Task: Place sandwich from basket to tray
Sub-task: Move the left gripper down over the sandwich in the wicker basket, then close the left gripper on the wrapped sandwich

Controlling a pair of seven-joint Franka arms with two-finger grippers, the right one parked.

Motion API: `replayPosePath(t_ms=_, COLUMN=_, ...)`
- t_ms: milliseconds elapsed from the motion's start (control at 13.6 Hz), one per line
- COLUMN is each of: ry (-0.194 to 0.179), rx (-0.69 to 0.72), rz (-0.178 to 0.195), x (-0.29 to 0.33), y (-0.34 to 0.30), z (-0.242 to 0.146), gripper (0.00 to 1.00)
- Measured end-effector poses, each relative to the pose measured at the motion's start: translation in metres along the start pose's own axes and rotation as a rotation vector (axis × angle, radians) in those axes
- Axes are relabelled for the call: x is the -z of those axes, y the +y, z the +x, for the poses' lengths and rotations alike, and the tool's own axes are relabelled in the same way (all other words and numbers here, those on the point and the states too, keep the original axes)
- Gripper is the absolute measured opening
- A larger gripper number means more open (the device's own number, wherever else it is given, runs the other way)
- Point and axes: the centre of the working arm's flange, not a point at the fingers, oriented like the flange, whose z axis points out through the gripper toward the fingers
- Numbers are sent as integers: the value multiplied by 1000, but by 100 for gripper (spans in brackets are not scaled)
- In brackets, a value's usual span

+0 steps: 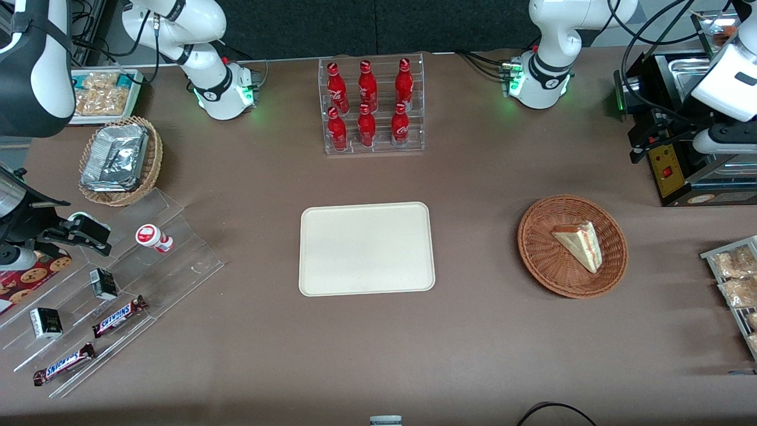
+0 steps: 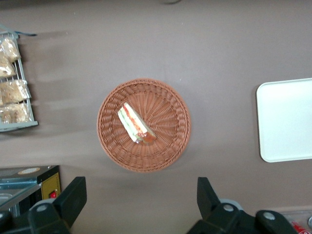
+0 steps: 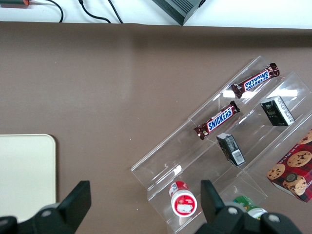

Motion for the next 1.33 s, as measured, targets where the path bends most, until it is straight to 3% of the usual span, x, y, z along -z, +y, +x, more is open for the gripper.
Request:
replayPosePath(t_ms=221, ry=-29, rx=0, rz=1, x=-7, y=0, z=1, gripper=100)
replayPosePath(t_ms=368, ry=-74, rx=22, rz=4, x=-21, y=-4, z=3, gripper=100)
replayPosePath(t_ms=589, ry=-161, rx=239, rz=24, x=-73, y=-8, z=16, gripper=100)
replayPosePath(t_ms=663, ry=-169, rx=295, rz=30, x=-99, y=-8, z=20, gripper=100)
replayPosePath(t_ms=958, ry=-148, rx=527, rz=39, x=-210, y=-24, z=15, gripper=100)
replayPosePath(t_ms=1179, ry=-109, rx=606, rz=29, x=-286, y=-43, z=-5, gripper=100)
replayPosePath(t_ms=1326, ry=-107, rx=657, rz=29, x=-329, y=-50, z=-18, gripper=100)
